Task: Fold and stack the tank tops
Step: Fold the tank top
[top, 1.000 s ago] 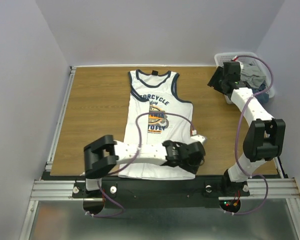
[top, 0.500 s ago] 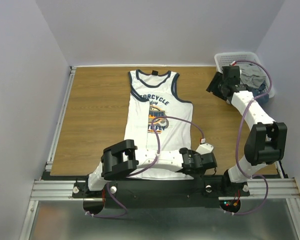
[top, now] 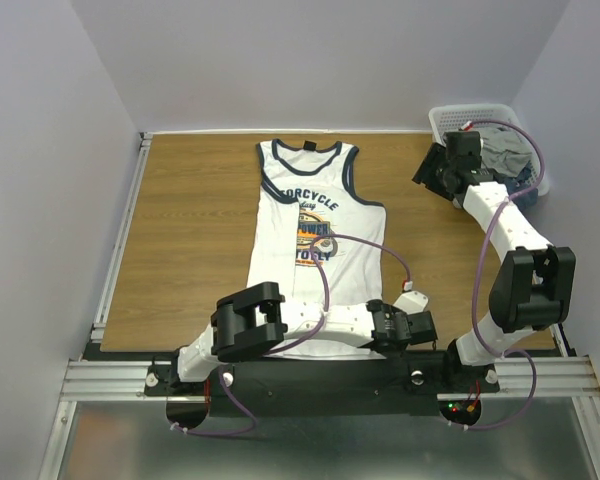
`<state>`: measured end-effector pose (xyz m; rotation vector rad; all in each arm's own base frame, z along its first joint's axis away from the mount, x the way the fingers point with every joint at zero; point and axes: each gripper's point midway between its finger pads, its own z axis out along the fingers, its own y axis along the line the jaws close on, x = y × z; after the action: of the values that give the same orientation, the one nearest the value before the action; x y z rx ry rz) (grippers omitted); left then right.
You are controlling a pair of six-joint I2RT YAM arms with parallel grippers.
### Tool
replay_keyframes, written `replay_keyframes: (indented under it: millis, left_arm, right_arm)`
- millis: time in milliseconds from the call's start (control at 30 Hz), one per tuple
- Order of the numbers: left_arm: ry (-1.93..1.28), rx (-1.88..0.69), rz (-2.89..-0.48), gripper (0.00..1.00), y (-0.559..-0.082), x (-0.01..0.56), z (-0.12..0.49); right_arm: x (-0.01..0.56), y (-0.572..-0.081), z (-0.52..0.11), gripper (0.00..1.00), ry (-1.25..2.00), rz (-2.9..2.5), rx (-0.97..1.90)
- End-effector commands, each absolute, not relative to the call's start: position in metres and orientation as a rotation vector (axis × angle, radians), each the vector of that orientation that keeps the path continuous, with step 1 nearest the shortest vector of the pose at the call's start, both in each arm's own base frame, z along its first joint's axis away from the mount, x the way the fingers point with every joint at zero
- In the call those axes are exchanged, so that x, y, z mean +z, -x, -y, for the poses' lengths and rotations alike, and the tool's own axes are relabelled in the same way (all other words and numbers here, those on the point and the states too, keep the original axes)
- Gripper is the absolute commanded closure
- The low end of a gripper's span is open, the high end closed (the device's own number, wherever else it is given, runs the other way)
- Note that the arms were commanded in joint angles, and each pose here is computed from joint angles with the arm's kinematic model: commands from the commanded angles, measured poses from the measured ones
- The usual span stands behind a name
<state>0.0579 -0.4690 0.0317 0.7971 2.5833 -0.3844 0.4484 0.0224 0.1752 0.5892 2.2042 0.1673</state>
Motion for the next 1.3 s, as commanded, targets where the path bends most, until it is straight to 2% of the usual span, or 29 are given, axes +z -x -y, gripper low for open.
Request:
replay_keyframes:
  millis: [0,467,567,667,1000,1267]
  left_arm:
    - [-0.792,-0.386,-2.562,0.58,-0.06,0.039,0.471]
    - [-0.808,-0.427,-2.572,0.76,-0.052,0.038,0.467]
    - [-0.808,-0.445,-2.566,0.86,-0.052,0.043,0.468]
    - [-0.807,-0.481,-2.546,1.0,-0.052,0.054,0.472]
    - [-0.814,-0.737,-2.497,1.0,-0.037,0.097,0.474]
    - [-0.807,-0.798,-2.53,1.0,-0.028,0.093,0.458]
  right_arm:
    - [0.195,-0.45,-0.025,0.33,-0.57,-2.158,0.194]
    - [0.182,-0.45,-0.024,0.33,-0.582,-2.183,0.181]
    - [0.179,-0.451,-0.024,0.33,-0.582,-2.19,0.18]
    - [0.176,-0.452,-0.024,0.33,-0.579,-2.198,0.178]
    - [0.144,-0.457,-0.04,0.33,-0.527,-2.281,0.247]
    - [0.117,-0.463,-0.061,0.35,-0.476,-2.328,0.346]
